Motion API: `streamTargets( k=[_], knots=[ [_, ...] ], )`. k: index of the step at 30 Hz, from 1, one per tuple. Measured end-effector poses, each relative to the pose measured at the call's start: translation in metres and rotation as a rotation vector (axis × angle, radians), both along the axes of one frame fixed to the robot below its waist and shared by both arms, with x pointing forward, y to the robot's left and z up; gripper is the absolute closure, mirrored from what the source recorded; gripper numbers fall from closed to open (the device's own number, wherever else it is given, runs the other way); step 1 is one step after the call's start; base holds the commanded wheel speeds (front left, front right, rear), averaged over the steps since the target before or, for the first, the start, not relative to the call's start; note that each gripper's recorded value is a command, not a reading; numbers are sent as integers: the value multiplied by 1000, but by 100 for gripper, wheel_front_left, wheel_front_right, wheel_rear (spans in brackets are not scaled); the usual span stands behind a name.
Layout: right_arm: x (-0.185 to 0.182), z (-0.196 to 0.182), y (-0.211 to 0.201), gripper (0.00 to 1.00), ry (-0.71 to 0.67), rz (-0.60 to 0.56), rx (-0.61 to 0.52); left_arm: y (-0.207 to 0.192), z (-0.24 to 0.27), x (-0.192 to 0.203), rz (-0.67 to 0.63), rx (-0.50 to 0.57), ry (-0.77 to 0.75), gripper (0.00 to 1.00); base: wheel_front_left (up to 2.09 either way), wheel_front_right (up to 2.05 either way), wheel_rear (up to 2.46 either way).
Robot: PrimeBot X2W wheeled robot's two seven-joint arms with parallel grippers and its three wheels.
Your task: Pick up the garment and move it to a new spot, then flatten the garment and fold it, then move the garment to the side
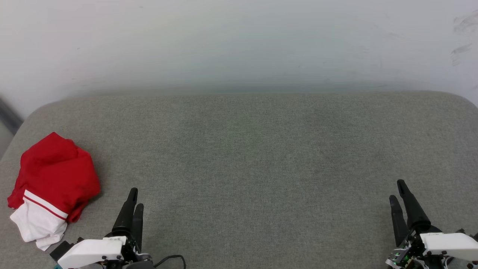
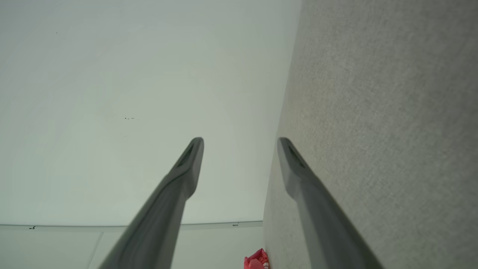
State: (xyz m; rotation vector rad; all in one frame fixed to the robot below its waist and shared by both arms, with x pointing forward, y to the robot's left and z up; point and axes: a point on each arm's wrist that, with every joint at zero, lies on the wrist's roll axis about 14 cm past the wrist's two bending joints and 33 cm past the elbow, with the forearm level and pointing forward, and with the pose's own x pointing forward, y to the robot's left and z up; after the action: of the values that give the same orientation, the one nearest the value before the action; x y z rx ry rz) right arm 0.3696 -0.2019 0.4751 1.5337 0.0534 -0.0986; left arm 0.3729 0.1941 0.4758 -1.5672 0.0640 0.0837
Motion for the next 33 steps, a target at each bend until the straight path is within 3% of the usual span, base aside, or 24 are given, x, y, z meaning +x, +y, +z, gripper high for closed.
streamTargets(
  k=[15,33],
  knots=[
    [-2,11,-9,0,-22,-31,-223,16,3,-4,65,131,-4,0,0,0,0],
    [2,57,2,0,-154,-9,-679,41,43,-4,153,465,-74,0,0,0,0]
  ],
)
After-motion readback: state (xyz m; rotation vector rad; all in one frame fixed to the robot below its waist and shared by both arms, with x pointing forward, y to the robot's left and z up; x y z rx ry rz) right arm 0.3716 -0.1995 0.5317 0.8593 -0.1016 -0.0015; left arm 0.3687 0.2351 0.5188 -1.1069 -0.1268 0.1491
